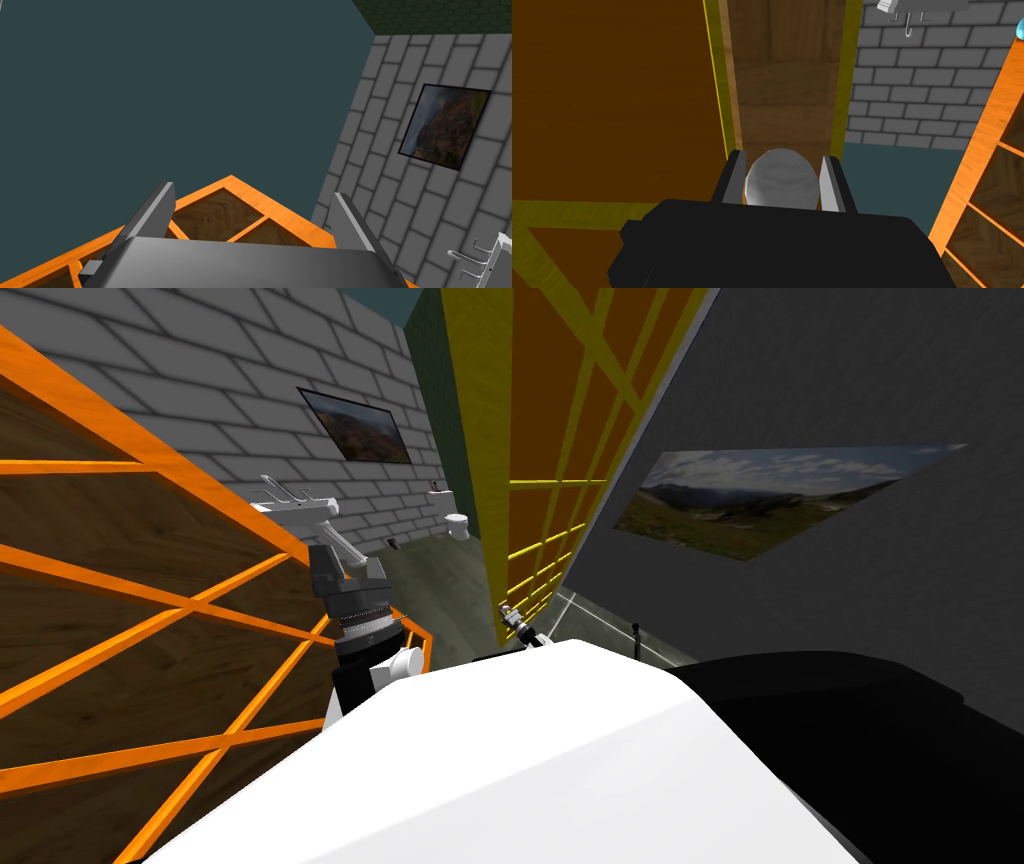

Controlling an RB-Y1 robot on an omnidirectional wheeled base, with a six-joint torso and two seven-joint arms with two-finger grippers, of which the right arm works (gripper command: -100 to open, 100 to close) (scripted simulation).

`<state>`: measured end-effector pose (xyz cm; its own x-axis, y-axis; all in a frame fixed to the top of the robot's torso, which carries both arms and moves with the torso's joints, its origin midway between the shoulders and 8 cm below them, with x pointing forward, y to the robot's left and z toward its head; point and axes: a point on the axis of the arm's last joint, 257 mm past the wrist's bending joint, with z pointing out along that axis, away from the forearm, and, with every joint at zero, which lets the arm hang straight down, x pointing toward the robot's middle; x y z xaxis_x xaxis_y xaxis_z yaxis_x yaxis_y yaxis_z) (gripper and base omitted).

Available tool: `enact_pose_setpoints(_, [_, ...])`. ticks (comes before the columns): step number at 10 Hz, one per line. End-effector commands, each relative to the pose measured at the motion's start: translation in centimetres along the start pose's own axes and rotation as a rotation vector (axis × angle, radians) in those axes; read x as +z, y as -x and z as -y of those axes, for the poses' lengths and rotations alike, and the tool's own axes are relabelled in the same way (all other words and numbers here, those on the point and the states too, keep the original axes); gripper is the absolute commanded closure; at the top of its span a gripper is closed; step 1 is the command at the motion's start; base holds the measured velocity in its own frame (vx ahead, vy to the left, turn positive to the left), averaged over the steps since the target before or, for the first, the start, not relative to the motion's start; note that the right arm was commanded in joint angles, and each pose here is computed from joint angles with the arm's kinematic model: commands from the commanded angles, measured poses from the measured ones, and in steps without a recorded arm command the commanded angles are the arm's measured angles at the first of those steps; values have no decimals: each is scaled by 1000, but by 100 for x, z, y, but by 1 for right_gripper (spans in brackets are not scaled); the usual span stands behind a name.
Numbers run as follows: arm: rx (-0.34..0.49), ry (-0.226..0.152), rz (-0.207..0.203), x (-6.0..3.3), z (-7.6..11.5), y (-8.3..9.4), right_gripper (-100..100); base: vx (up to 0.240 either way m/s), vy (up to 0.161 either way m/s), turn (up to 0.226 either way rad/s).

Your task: Push the door open

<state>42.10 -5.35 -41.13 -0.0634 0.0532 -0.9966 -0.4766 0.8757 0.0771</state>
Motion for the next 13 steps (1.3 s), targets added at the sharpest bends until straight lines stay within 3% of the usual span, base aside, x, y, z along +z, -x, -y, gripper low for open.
enact_pose_setpoints(1, [49,-13,13,13,74,44,100,26,19,19])
enact_pose_setpoints(13, [362,-67,43,-58,340,89,100,29,20,18])
